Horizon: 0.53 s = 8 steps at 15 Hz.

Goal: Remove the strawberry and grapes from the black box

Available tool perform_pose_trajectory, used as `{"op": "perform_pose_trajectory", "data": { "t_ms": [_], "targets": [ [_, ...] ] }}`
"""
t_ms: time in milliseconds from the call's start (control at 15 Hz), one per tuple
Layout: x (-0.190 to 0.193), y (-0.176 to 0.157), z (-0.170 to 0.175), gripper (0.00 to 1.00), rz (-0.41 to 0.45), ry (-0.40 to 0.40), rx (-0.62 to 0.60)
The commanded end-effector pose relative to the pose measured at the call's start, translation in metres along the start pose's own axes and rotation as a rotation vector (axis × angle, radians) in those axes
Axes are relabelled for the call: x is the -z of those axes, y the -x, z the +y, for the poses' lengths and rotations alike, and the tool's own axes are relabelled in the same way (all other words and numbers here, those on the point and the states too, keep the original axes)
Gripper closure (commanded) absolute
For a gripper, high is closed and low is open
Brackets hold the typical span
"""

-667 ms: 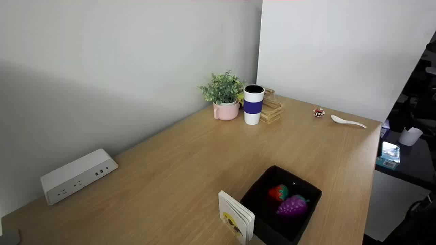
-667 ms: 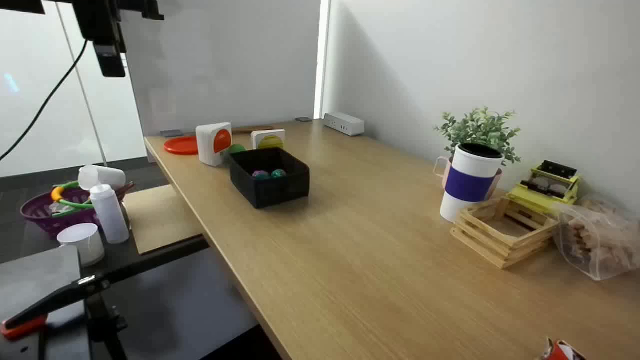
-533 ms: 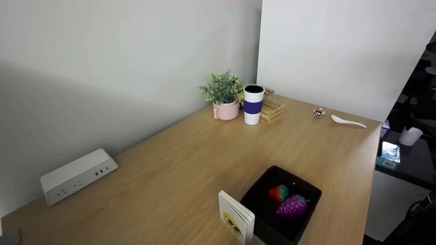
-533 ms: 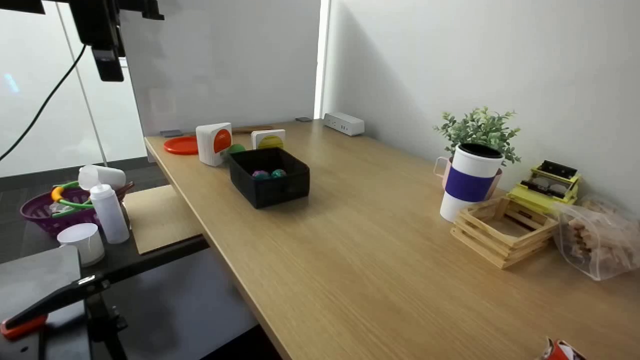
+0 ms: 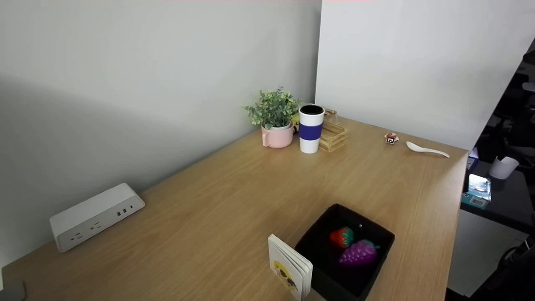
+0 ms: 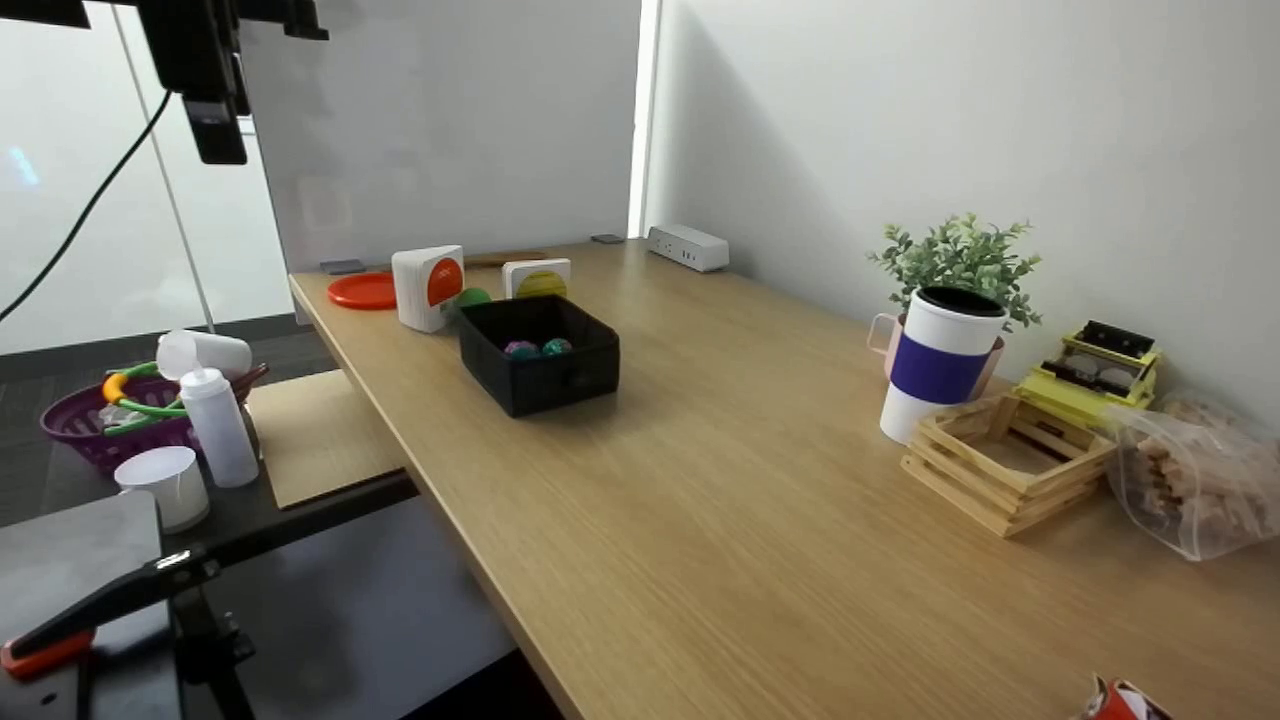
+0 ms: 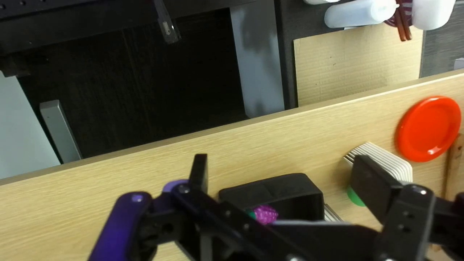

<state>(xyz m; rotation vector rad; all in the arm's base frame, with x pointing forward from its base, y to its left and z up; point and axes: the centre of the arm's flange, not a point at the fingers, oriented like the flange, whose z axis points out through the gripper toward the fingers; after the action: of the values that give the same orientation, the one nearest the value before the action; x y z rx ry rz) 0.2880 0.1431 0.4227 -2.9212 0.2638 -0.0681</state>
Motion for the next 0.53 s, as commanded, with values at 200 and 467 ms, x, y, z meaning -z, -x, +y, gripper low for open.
{"op": "perform_pose_trajectory", "data": {
  "t_ms": [200, 467],
  "targets": [
    [0.006, -0.011, 0.001, 0.0, -0.011, -0.013, -0.016],
    [0.016, -0.033, 0.007, 0.0, -0.043, -0.047, -0.049]
  ]
}}
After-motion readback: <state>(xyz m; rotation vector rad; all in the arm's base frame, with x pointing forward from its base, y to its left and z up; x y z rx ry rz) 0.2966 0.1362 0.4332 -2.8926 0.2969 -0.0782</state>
